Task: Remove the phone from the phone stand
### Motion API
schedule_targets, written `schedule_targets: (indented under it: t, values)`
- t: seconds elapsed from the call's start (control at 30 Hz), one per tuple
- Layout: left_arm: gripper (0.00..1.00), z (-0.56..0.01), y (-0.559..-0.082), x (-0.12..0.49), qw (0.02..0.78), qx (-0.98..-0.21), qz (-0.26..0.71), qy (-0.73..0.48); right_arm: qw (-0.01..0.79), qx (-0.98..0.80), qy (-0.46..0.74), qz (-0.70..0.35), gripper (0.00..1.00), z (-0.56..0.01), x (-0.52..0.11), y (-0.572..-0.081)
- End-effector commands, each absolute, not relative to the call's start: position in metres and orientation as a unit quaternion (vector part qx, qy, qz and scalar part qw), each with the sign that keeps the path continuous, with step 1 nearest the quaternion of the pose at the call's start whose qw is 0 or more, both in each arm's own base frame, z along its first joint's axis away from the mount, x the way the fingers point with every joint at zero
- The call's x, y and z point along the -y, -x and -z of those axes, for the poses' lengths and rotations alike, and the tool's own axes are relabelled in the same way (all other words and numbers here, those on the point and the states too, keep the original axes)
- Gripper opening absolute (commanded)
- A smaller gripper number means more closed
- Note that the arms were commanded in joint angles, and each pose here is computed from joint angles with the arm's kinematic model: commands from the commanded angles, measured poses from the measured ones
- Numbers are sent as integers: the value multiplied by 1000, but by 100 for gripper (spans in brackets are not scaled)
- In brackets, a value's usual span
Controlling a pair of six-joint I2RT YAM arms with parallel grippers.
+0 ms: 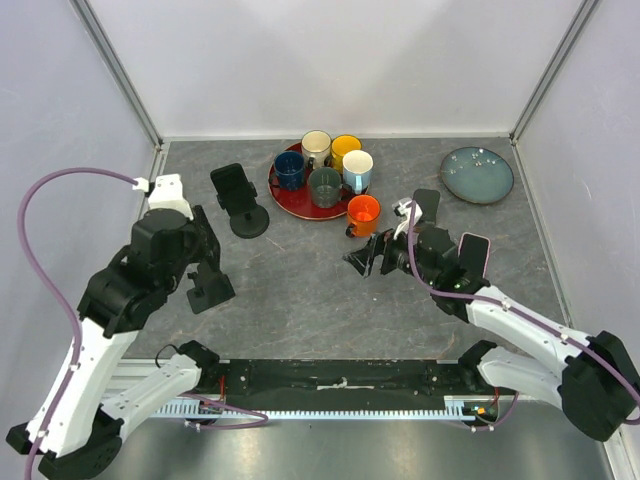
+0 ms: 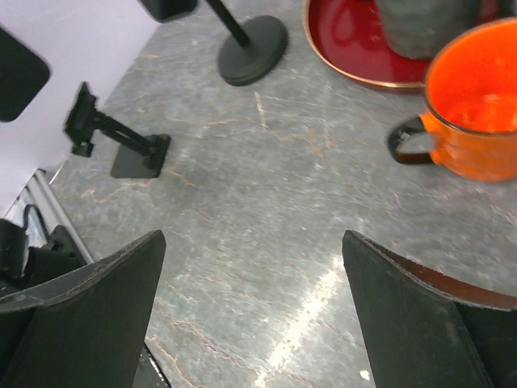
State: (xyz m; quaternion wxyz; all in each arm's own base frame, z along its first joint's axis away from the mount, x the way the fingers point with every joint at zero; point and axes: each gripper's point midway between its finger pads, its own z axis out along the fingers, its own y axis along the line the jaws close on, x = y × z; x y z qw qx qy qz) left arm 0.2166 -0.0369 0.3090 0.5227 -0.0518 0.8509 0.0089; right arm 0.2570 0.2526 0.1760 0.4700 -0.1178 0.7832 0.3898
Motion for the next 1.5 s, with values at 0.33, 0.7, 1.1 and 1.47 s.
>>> schedule_targets:
  t: [0.33, 0.7, 1.1, 1.47]
  values:
    - [2, -382, -247, 142, 552, -773, 299, 96, 605, -627, 257, -418, 98, -284, -308, -213]
    - [2, -355, -263, 170, 521, -773, 346, 108, 673, -602, 304, -305, 97, -303, -356, -194]
    - [2, -343, -259, 176, 508, -777, 358, 103, 727, -614, 282, -125, 94, -291, -381, -220]
    - [2, -340, -257, 177, 505, -778, 361, 100, 737, -622, 265, 0, 86, -272, -404, -247]
